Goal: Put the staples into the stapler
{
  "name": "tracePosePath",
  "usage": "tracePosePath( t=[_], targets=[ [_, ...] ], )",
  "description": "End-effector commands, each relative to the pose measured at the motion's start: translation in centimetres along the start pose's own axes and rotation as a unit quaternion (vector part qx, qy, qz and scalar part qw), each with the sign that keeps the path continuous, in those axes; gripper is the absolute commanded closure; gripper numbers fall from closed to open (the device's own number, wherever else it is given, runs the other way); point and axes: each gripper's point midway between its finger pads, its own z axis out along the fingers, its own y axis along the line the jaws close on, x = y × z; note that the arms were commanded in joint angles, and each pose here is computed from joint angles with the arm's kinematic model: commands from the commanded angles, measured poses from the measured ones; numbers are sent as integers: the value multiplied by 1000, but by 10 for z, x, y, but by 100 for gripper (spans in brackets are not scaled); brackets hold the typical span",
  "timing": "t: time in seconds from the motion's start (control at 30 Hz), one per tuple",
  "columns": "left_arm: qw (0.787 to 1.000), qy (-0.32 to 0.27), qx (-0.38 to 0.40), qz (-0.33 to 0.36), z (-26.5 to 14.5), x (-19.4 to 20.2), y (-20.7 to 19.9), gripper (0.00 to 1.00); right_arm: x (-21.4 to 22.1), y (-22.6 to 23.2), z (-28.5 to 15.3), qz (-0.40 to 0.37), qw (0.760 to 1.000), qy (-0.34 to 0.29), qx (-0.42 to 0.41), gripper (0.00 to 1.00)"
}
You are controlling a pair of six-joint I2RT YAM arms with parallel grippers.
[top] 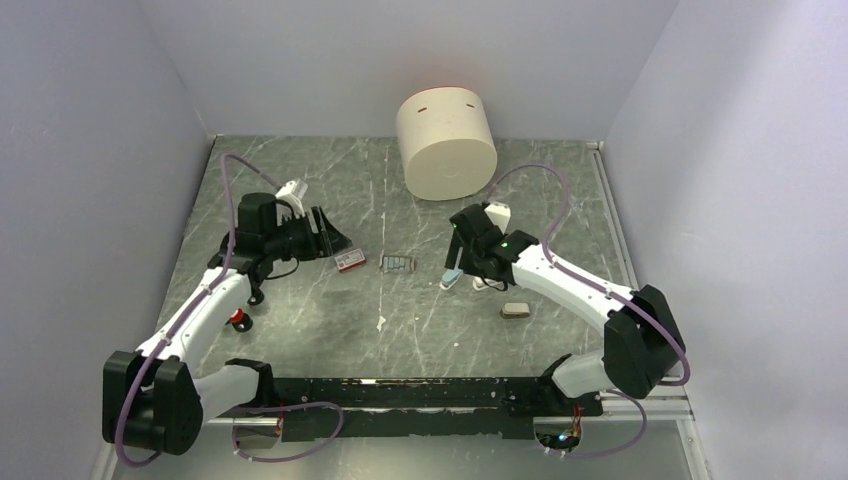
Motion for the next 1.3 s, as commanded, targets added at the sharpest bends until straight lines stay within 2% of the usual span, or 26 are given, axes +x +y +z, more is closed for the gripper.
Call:
tracePosePath(
  t=[0.0,0.17,0.47,0.7,0.9,1.0,1.13,1.27],
  targets=[
    [1000,27,1,-8,3,22,-2,33,23,-1,3,51,998,23,11,20],
    [999,38,-19,-1,2,25,1,32,33,15,11,95,995,29,2,19],
    [999,31,-30,5,1,20,3,32,34,26,25,145,989,12,28,41],
    [999,37,-32,-9,6,26,7,32,37,26,31,118,992,19,35,40],
    [998,67,-14,3,7,35,3,30,40,32,42,98,994,27,35,41],
    [998,69,-14,6,8,35,2,28,43,29,46,93,994,32,45,47],
    [997,74,-5,9,9,37,-2,25,47,27,47,74,995,41,48,65],
    [997,83,0,11,12,43,-6,20,50,32,40,35,998,53,24,72]
  ],
)
